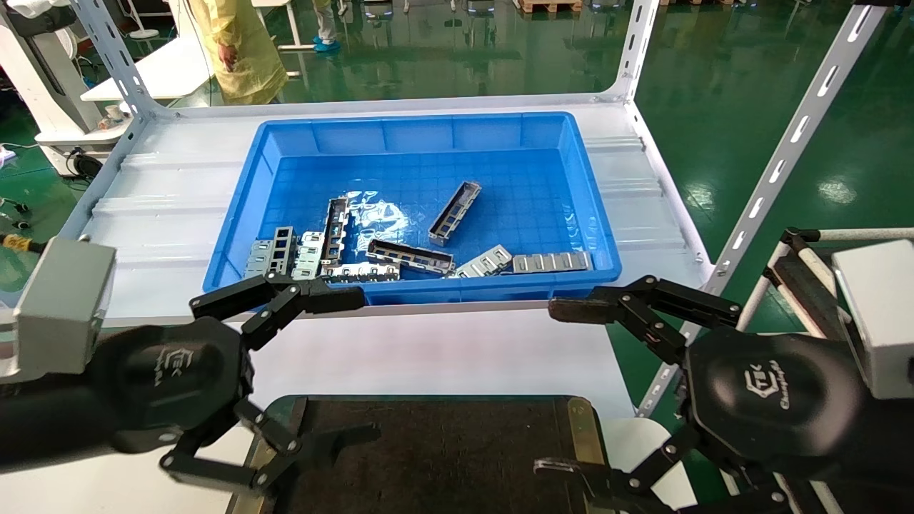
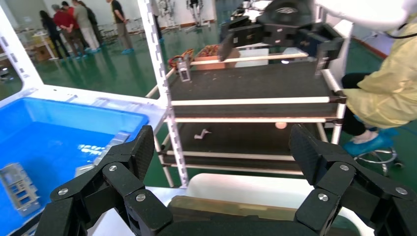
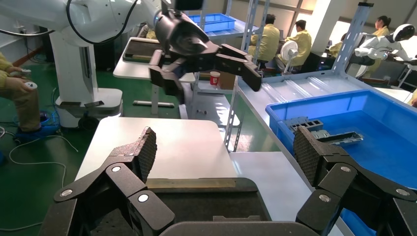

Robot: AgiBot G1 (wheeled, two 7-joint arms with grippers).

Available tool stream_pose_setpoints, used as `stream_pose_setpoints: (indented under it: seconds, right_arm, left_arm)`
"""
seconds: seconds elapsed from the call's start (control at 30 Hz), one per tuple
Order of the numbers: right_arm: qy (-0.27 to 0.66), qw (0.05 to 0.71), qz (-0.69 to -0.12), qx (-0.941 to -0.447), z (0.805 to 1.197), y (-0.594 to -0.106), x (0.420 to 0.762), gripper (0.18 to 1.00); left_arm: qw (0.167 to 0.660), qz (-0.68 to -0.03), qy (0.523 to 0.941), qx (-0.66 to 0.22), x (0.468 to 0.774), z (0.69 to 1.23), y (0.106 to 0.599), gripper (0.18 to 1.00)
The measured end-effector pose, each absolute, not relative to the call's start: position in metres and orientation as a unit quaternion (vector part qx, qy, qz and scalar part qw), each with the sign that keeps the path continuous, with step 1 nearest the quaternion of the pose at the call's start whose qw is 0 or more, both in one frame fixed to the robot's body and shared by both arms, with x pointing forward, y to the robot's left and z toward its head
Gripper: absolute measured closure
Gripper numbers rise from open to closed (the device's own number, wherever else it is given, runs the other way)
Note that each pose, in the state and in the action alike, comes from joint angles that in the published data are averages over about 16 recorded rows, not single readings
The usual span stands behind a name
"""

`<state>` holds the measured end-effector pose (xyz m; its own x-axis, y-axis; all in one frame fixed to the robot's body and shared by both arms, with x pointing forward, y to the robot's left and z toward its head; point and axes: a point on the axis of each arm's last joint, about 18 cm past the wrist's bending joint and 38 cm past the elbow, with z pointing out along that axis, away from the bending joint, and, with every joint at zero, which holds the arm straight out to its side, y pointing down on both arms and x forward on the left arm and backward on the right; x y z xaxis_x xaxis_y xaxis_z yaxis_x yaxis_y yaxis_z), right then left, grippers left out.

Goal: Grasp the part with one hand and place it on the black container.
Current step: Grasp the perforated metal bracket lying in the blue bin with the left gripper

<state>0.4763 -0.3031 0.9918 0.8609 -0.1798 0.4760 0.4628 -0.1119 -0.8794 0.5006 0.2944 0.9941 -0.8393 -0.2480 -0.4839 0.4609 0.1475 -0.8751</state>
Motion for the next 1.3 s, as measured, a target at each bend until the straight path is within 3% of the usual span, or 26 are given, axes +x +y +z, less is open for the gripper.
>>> stream_pose_setpoints:
  seconds: [0.4,1.3]
  right_arm:
    - [-0.1,0.659,-0.244,-0.705,0.992,-0.303,0.476,0.178]
    - [-0.1,0.659,-0.244,-0.705,0.992,-0.303,0.476,0.178]
  left_arm:
    - [0.313,-0.633,0.707,0.046,0.55,0.999,0.276,0.184]
    - [0.412,-0.595,0.684,-0.091,0.714,1.012,0.214,0.184]
